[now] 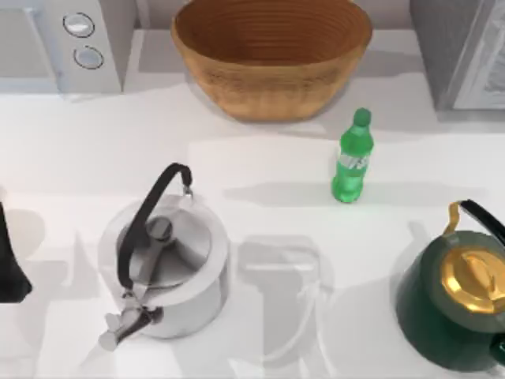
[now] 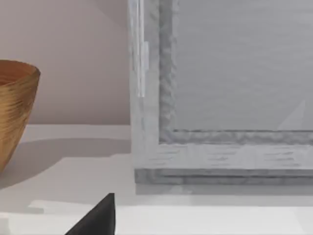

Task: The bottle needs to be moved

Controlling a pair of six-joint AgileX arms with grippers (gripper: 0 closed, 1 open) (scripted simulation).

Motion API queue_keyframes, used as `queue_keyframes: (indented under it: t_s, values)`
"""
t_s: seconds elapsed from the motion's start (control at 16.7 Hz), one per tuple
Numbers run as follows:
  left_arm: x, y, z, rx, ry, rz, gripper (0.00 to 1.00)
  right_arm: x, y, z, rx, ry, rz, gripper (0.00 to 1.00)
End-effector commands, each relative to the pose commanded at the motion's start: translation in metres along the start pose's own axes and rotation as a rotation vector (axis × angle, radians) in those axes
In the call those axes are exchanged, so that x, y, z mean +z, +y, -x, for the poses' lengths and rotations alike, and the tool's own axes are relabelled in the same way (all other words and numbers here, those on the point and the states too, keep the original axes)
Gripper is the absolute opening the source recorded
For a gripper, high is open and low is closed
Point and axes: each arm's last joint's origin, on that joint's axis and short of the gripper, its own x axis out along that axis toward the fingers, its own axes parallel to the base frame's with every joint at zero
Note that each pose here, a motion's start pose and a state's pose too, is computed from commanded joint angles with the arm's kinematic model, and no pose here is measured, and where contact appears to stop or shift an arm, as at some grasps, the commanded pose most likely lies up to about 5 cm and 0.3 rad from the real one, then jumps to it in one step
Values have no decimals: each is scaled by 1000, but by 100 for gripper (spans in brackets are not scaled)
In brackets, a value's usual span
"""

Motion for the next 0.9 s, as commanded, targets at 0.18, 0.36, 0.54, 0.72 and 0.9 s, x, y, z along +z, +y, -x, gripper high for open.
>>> queue_keyframes:
  t_s: [0.18,0.36,0.54,0.72,0.9]
  values:
    - [0,0,0,0,0,0,100,3,0,0,6,-5,8,100]
    - [0,0,0,0,0,0,100,26,2,-2,62,-33,63,100]
    - [0,0,0,0,0,0,100,62,8,-14,174,-54,128,100]
    - [0,0,0,0,0,0,100,91,19,-48,323,-10,182,100]
    - [0,0,0,0,0,0,100,91,35,-102,471,131,207,100]
